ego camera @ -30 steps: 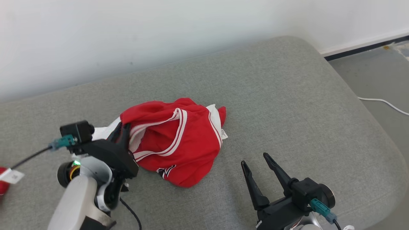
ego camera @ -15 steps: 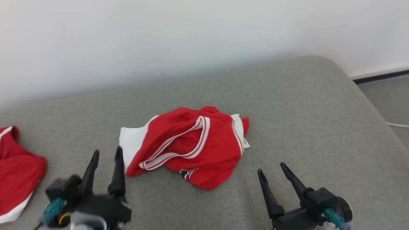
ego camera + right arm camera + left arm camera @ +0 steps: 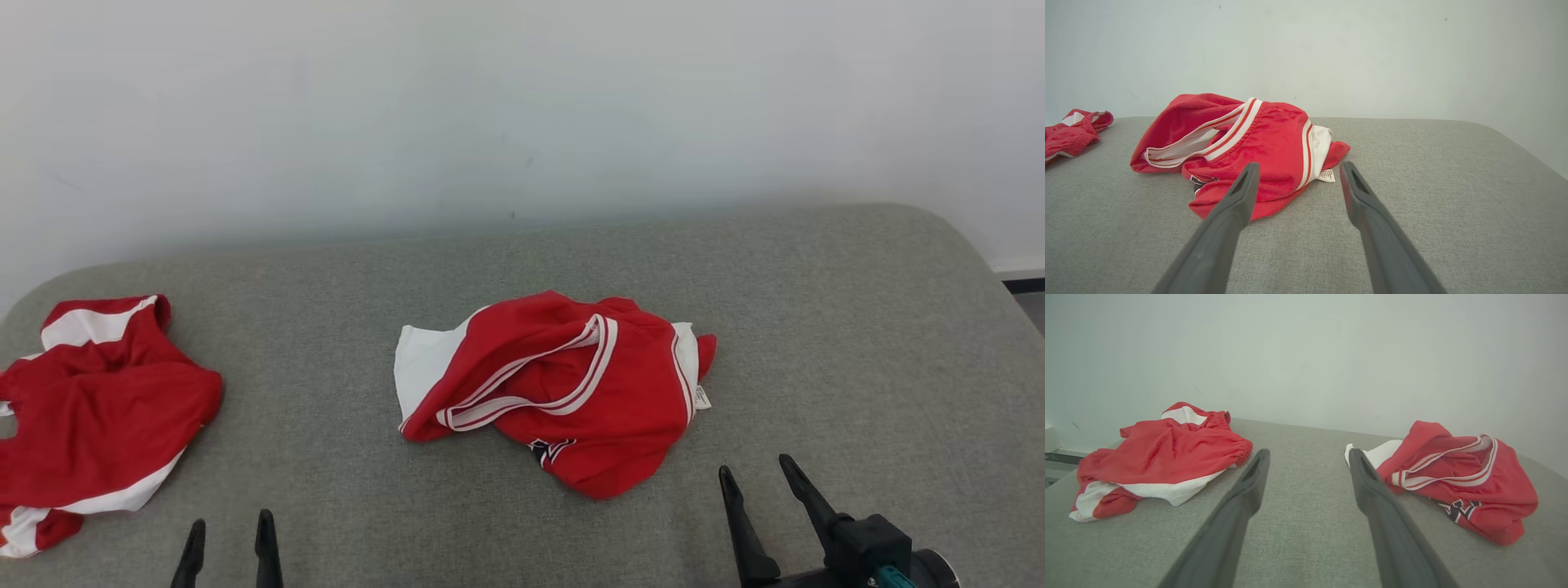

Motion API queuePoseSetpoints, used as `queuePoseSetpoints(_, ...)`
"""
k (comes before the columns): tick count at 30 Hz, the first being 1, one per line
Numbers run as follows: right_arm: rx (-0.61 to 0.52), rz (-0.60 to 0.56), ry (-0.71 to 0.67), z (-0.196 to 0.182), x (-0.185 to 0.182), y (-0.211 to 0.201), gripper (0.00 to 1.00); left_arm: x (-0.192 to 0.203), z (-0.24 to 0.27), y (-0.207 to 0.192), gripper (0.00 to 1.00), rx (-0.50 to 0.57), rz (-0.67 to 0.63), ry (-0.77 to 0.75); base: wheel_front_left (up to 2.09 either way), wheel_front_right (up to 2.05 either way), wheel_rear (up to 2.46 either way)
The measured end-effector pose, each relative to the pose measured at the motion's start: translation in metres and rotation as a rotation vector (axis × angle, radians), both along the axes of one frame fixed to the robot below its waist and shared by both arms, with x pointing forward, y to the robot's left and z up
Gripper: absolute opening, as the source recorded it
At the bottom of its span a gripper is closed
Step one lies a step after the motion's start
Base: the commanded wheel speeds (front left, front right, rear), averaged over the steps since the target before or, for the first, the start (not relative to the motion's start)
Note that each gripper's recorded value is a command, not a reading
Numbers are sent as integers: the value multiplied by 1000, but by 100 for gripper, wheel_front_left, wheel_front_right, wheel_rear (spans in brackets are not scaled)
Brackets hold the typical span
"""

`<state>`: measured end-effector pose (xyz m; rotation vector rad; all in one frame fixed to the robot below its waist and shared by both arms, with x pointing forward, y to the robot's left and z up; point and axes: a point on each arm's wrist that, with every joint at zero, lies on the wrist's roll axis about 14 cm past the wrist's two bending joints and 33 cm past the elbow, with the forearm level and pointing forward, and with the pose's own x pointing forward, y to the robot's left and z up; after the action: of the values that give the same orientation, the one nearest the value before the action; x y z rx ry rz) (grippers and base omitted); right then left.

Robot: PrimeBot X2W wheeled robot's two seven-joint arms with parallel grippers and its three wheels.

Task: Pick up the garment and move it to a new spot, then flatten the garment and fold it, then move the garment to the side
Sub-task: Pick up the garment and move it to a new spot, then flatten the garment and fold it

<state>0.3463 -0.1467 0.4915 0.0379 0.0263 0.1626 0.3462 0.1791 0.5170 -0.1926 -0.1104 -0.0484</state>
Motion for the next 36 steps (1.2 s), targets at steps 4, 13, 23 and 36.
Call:
queuePoseSetpoints(4,-1,-7,18,-7,-3,-3,100,-13,-7,5,100,19,7,17,0,0,0)
queuePoseSetpoints(13,-6,-23,63,-23,-13,-8,100,-24,-16,8,100,28,9,39,0,0,0)
queuePoseSetpoints(23,1,-9,59,-21,-10,-4,100,-27,-20,10,100,17,16,51,0,0,0)
queuePoseSetpoints(36,0,42,36,-5,14,13,100,-22,-22,5,100,14,2,54,0,0,0)
